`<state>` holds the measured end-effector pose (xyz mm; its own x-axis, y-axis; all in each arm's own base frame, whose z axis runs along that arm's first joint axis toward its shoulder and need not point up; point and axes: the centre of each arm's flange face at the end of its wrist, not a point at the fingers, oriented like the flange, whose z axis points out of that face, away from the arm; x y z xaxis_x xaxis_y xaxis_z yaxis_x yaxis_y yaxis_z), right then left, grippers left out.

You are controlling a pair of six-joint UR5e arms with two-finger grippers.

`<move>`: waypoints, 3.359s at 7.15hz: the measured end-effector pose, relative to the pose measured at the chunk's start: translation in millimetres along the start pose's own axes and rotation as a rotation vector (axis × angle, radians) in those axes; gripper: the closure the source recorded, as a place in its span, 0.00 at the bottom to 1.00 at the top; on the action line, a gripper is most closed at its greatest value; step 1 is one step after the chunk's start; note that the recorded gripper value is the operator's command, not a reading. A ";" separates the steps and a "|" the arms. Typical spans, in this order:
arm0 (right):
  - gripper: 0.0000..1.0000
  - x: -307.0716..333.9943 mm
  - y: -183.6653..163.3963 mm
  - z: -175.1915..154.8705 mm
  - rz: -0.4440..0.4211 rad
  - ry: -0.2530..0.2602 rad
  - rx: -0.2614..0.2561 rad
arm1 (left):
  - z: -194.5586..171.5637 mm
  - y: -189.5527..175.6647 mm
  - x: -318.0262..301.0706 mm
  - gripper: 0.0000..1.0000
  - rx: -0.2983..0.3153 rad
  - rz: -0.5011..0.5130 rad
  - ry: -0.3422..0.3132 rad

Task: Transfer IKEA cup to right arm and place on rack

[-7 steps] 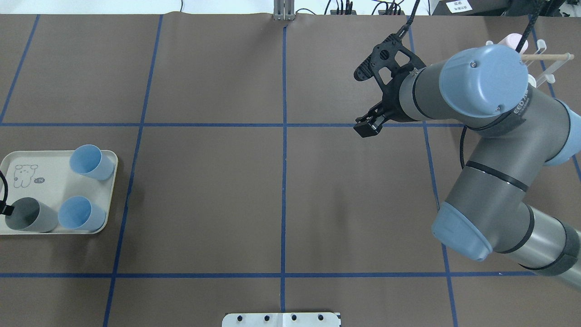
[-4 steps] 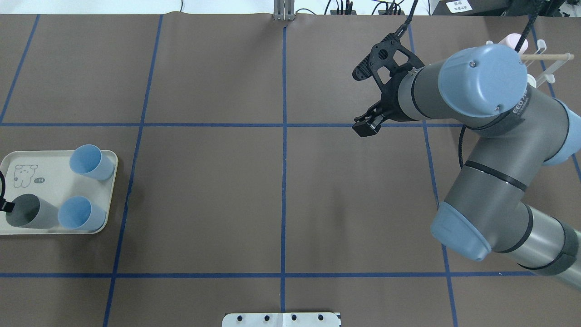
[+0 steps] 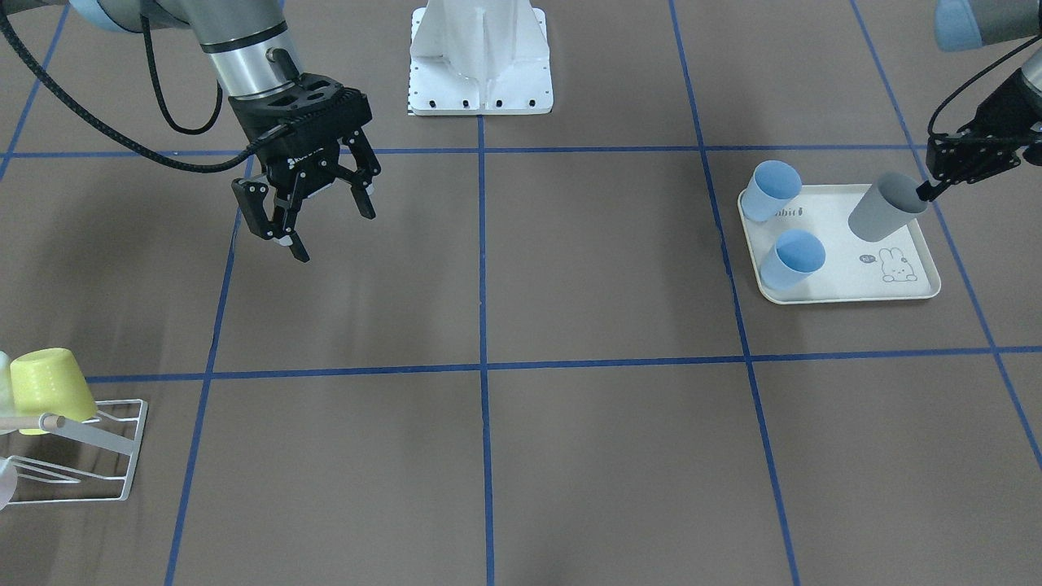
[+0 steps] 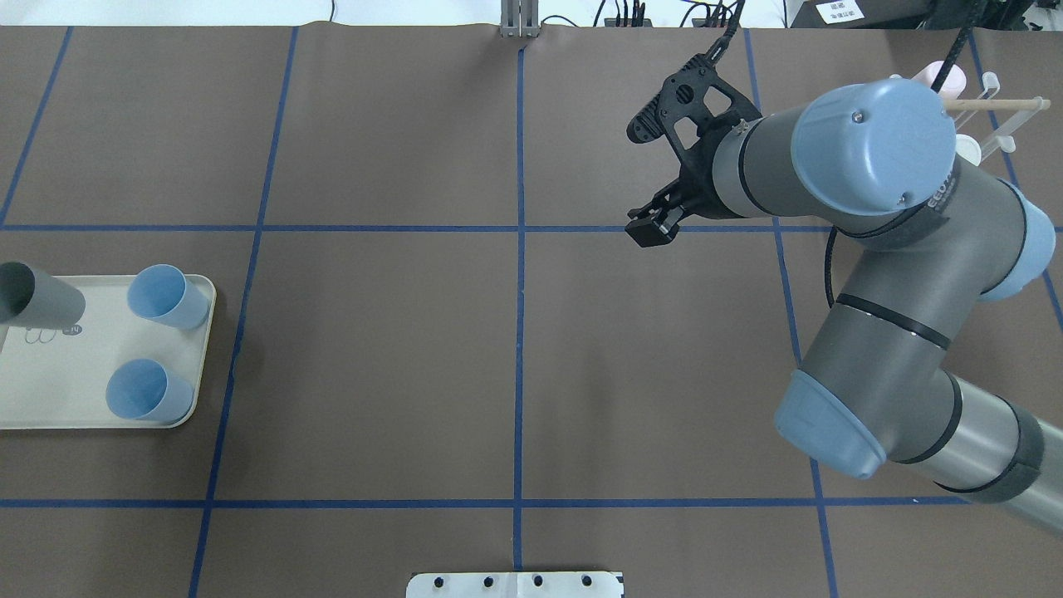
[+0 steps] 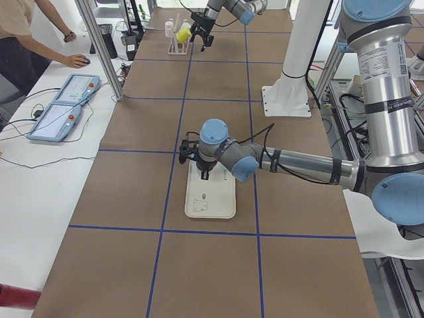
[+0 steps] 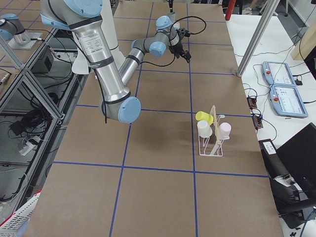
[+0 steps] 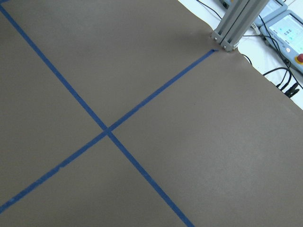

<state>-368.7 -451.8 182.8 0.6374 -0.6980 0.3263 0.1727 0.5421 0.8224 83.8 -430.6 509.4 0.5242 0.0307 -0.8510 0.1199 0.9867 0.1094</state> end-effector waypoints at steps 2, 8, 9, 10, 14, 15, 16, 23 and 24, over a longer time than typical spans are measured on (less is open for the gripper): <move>0.01 -13.7 -7.9 23.6 -0.019 -0.001 0.164 | -38.5 -59.0 66.6 1.00 0.007 -0.178 0.141; 0.01 -85.7 -17.9 67.3 -0.026 -0.050 0.532 | -63.9 -120.7 321.3 1.00 -0.168 -0.495 0.366; 0.01 -97.9 -26.3 61.4 -0.105 -0.049 0.554 | -60.5 -118.2 344.1 1.00 -0.195 -0.505 0.375; 0.01 -107.3 -36.7 53.3 -0.145 -0.054 0.579 | -56.6 -114.1 360.3 1.00 -0.216 -0.501 0.381; 0.01 -126.6 -78.1 21.8 -0.183 -0.064 0.669 | -39.3 -94.3 402.1 1.00 -0.280 -0.464 0.392; 0.00 -126.6 -80.2 19.9 -0.191 -0.056 0.676 | -38.2 -92.3 404.6 1.00 -0.284 -0.460 0.393; 0.00 -126.4 -80.9 17.8 -0.197 -0.051 0.685 | -36.7 -90.6 406.6 1.00 -0.288 -0.457 0.393; 0.47 -141.4 -78.0 11.3 -0.233 -0.066 0.728 | -36.2 -89.7 413.9 1.00 -0.293 -0.448 0.397; 0.49 -141.0 -78.7 10.7 -0.233 -0.063 0.730 | -36.1 -89.8 414.2 0.12 -0.293 -0.446 0.397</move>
<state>-480.2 -401.0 77.0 0.5976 -0.7935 0.1152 -0.2563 -0.0529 0.9651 259.7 -500.7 128.5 0.1204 -0.3899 -0.9129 -0.0104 0.9191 -0.3939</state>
